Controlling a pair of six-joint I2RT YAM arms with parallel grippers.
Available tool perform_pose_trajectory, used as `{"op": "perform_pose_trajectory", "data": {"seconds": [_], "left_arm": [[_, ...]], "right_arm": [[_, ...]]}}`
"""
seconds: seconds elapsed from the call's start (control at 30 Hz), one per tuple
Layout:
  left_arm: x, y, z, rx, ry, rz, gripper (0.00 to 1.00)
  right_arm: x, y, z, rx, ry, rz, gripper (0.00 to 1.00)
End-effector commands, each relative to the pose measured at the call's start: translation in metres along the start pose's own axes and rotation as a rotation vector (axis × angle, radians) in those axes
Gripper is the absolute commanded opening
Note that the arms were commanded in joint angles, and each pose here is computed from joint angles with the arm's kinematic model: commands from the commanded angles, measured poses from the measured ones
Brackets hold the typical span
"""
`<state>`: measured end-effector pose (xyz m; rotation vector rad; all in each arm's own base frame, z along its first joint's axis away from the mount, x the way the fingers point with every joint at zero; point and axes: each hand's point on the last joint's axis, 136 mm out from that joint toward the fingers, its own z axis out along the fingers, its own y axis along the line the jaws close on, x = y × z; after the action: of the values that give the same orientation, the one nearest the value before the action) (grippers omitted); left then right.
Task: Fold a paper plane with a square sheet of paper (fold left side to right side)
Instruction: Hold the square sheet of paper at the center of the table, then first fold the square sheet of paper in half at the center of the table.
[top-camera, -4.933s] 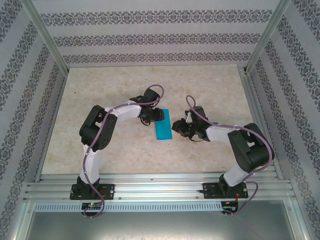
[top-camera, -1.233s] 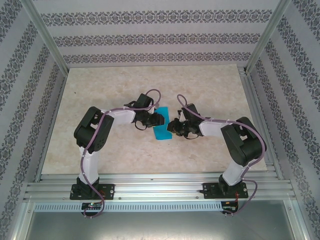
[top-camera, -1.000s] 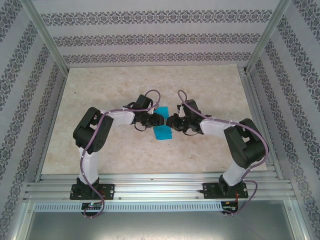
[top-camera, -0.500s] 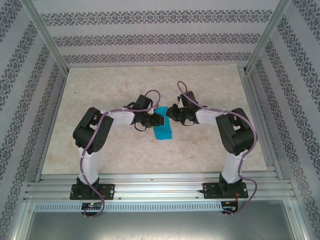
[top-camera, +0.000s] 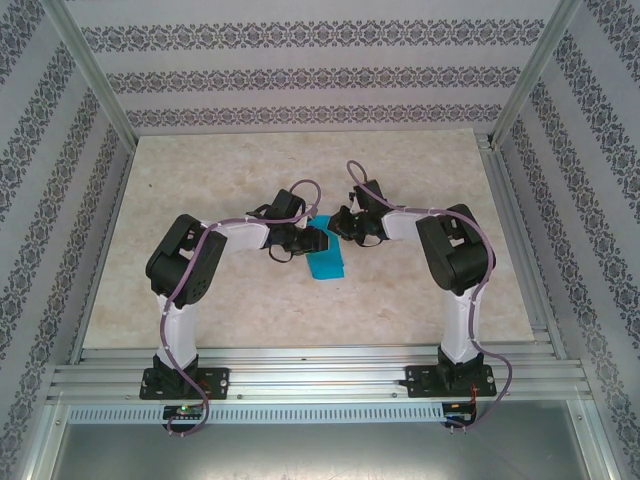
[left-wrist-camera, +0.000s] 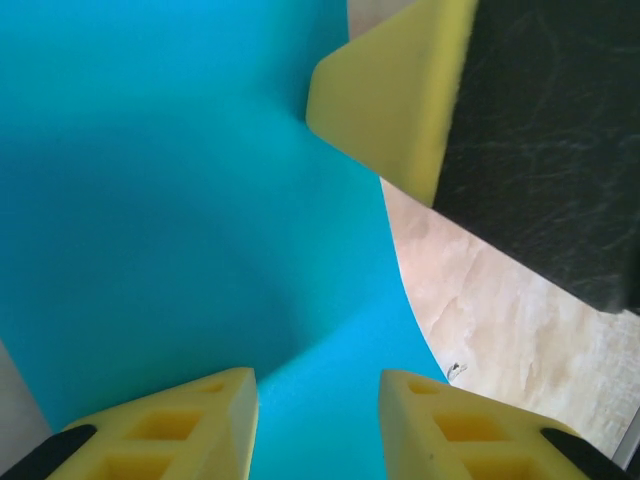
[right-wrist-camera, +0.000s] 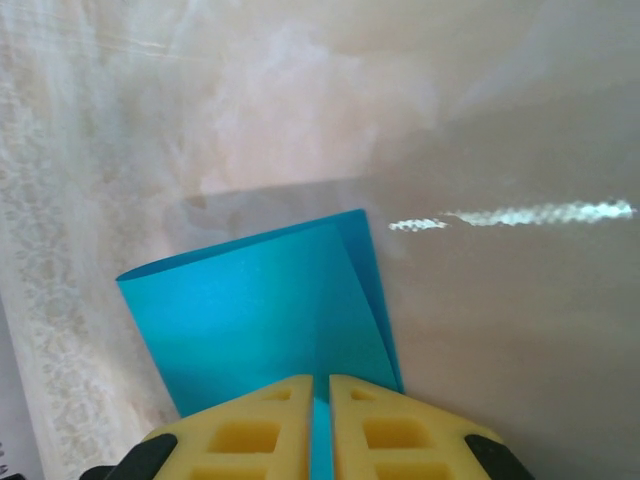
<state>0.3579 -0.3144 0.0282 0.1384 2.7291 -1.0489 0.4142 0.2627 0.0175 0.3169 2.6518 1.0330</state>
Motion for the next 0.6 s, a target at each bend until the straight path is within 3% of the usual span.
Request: {"op": "perform_pose_trajectory", "data": {"seconds": [0.0, 0.2, 0.57], "left_arm": [[0.044, 0.044, 0.020, -0.123, 0.132, -0.054, 0.39], [0.045, 0.037, 0.015, -0.105, 0.138, -0.028, 0.43], [0.070, 0.020, 0.008, -0.033, 0.183, 0.023, 0.44]], "right_arm": [[0.005, -0.016, 0.009, 0.087, 0.018, -0.019, 0.13], [0.013, -0.033, 0.015, 0.179, 0.046, -0.034, 0.13], [0.013, -0.034, 0.015, 0.209, 0.049, -0.043, 0.13]]}}
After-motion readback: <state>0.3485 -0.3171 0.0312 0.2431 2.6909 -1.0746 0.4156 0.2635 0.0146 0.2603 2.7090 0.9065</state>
